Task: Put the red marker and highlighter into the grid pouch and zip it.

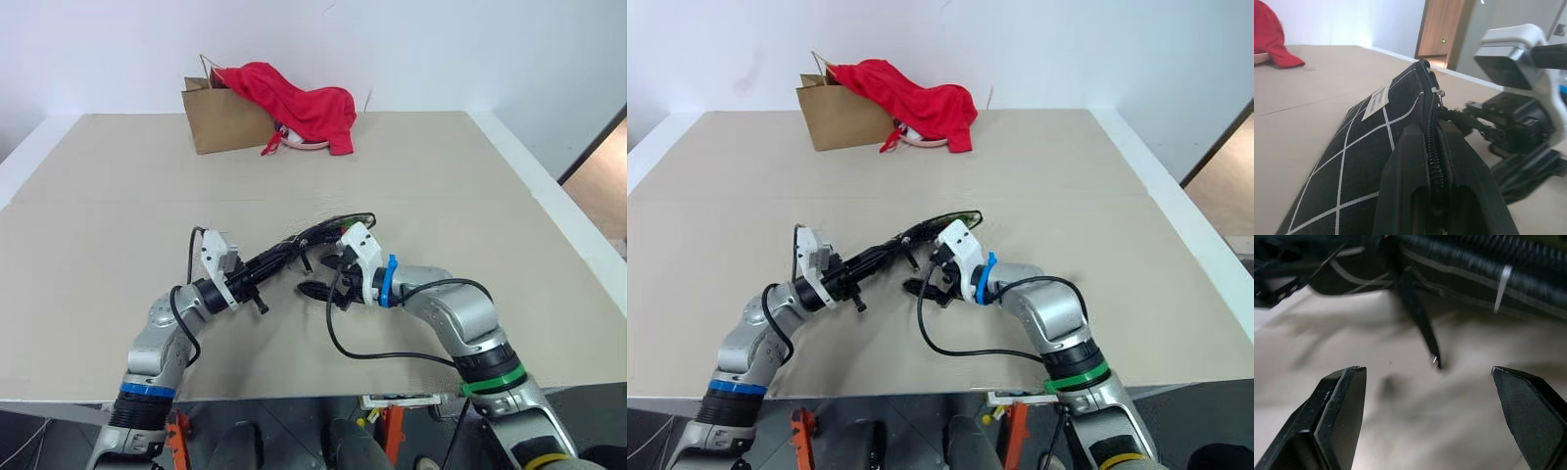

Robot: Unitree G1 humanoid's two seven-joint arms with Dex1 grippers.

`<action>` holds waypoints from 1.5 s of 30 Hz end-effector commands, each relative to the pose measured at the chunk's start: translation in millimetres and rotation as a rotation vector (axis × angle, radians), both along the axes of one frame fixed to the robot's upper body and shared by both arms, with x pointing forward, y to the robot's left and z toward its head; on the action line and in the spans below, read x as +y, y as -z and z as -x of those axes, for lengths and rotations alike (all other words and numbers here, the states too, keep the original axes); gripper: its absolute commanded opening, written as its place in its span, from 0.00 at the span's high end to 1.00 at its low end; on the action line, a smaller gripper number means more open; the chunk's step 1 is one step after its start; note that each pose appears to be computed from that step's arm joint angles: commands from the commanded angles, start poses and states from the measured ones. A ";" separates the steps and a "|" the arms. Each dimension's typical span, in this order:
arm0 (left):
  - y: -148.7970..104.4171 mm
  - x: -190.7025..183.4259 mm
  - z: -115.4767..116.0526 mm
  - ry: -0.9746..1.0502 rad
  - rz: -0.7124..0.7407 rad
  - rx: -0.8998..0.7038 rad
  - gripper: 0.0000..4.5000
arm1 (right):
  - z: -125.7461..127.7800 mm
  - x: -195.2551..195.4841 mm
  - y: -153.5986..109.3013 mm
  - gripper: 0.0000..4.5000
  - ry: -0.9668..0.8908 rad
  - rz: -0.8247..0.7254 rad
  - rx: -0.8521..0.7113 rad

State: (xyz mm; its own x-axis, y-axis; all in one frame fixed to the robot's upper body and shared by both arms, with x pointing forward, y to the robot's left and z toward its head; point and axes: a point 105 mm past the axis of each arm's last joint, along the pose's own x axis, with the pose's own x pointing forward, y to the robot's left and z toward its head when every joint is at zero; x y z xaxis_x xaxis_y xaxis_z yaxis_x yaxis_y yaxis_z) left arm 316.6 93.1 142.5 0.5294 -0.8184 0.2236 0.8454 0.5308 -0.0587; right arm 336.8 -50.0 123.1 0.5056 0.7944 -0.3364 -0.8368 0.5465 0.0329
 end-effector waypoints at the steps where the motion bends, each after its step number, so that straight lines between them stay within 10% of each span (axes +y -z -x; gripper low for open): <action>1: -13.5 -5.5 7.4 0.027 0.026 -0.044 1.00 | -10.0 11.9 -13.2 0.02 0.004 -0.014 -0.062; 6: -13.5 -5.9 9.6 0.031 0.027 -0.039 1.00 | -12.2 11.4 -18.7 0.19 -0.007 -0.014 -0.091; 14: -12.8 -3.9 9.0 0.019 0.026 -0.038 1.00 | -5.4 3.3 -26.6 1.00 -0.055 -0.013 -0.118; 34: -5.5 0.9 11.9 0.013 -0.020 -0.045 1.00 | -37.7 -163.1 -57.3 1.00 0.329 0.255 -0.236; 41: -5.6 4.4 9.7 -0.006 -0.024 -0.047 1.00 | -37.7 -163.6 -53.6 1.00 0.329 0.222 -0.221; 45: -8.5 6.7 3.6 -0.047 0.005 -0.031 1.00 | -20.0 -133.8 -42.2 0.67 0.185 0.158 -0.162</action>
State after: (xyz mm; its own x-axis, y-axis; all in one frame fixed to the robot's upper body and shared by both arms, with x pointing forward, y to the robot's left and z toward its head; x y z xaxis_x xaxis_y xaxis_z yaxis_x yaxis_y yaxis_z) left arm 310.7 95.9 137.7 0.5493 -0.8100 0.2056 0.8335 0.5486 -0.0658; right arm 364.7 -198.7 153.5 0.7312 0.5580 -0.3924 -0.6598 0.7247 -0.1987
